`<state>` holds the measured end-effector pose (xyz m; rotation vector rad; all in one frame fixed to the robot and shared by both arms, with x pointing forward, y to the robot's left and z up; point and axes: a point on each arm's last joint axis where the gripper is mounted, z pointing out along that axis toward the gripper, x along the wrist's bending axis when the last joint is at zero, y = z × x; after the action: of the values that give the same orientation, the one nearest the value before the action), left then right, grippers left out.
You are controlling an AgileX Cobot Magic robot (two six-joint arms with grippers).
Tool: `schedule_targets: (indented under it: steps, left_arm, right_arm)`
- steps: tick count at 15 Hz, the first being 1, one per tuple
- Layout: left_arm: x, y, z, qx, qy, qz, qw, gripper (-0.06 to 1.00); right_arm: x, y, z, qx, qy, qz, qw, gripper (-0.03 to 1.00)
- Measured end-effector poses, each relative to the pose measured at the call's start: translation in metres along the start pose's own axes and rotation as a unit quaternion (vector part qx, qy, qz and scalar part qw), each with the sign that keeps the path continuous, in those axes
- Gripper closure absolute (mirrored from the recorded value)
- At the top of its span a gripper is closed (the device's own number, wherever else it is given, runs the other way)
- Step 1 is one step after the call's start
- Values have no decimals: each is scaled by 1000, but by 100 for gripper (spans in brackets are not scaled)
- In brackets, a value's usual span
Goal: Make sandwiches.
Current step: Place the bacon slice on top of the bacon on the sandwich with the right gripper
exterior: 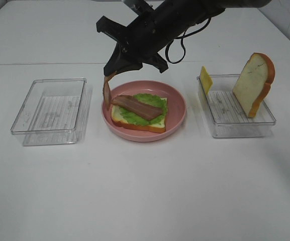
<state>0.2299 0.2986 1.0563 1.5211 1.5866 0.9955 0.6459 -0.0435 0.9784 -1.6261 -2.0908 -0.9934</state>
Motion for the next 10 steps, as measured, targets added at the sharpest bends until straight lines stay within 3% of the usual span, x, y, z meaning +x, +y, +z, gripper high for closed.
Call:
schedule_targets:
  steps: [10]
  left_arm:
    - [0, 0, 0, 0, 1, 1, 1000, -3]
  right_arm:
    - [-21, 2, 18, -10, -43, -38, 998, 95]
